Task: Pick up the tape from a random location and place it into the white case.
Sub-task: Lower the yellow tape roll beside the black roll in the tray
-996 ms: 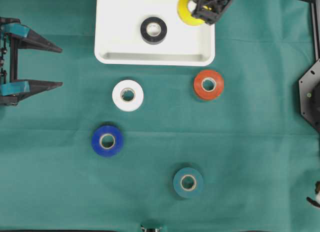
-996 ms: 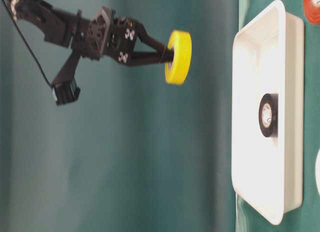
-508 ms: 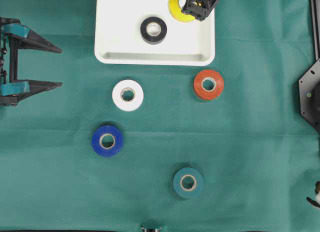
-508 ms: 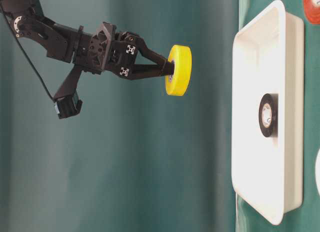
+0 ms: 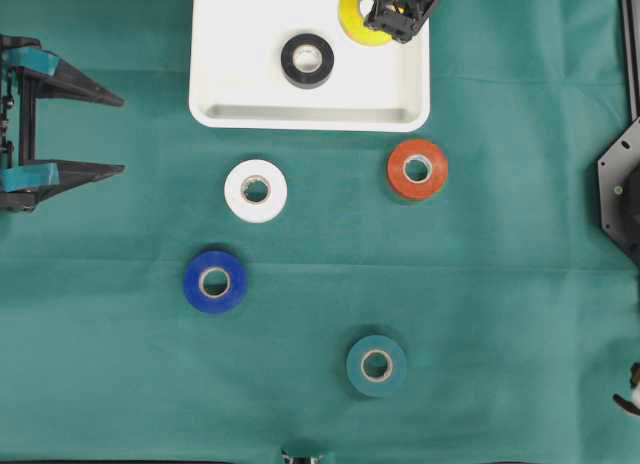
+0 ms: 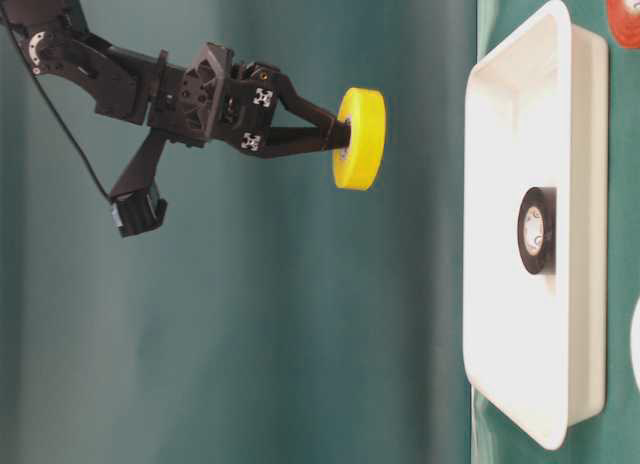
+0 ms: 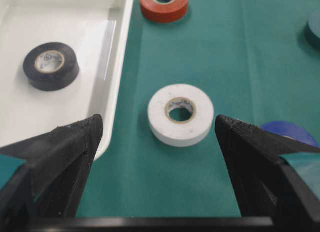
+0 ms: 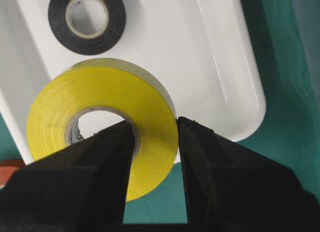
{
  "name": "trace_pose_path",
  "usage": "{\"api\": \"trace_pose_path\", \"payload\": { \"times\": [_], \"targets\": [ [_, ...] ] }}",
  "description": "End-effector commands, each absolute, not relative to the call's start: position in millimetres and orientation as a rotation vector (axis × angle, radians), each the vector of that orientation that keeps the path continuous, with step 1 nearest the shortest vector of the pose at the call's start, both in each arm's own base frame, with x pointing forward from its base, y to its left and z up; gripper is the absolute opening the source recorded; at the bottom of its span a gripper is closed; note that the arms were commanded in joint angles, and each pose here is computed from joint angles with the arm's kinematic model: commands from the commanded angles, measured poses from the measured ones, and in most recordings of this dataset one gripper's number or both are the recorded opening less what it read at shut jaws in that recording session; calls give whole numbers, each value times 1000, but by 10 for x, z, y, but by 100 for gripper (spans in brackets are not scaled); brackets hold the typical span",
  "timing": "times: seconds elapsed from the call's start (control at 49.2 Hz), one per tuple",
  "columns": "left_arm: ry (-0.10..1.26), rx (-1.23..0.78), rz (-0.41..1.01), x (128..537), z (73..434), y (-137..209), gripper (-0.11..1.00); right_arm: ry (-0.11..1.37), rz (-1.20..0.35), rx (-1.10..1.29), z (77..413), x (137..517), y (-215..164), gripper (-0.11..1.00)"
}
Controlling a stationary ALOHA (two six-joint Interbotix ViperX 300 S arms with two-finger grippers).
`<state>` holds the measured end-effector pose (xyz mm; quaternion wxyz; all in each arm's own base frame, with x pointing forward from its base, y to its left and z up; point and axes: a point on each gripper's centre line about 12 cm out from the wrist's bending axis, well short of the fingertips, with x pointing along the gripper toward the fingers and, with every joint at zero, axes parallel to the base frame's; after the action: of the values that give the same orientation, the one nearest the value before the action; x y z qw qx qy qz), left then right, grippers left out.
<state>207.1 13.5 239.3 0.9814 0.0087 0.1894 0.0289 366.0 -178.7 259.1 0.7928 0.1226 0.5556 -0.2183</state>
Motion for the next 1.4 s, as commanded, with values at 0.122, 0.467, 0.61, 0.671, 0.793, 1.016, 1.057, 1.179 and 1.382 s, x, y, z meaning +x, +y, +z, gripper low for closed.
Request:
{"api": "trace_pose_path", "payload": {
  "times": [0.122, 0.467, 0.61, 0.671, 0.793, 1.016, 1.057, 1.179, 1.382],
  "targets": [
    [370, 14, 62, 2090, 2427, 143, 97, 1167, -469, 267, 2412, 3691, -1793, 30],
    [369, 14, 62, 2092, 2433, 143, 97, 1183, -464, 277, 1707, 3744, -1854, 30],
    [369, 14, 62, 2092, 2433, 143, 97, 1180, -473, 286, 1546, 3744, -1915, 30],
    [370, 14, 62, 2092, 2432, 143, 97, 1179, -477, 289, 1493, 3740, -1940, 30],
    [372, 14, 62, 2090, 2425, 143, 97, 1188, -483, 297, 1397, 3718, -1971, 30],
    [370, 14, 62, 2092, 2432, 143, 97, 1192, -483, 299, 1356, 3709, -1973, 30],
    [369, 14, 62, 2092, 2433, 143, 97, 1190, -483, 298, 1357, 3710, -1974, 30],
    [370, 14, 62, 2092, 2432, 143, 97, 1192, -482, 297, 1356, 3709, -1973, 30],
    [369, 14, 62, 2092, 2433, 143, 97, 1191, -481, 294, 1371, 3713, -1976, 30]
  ]
}}
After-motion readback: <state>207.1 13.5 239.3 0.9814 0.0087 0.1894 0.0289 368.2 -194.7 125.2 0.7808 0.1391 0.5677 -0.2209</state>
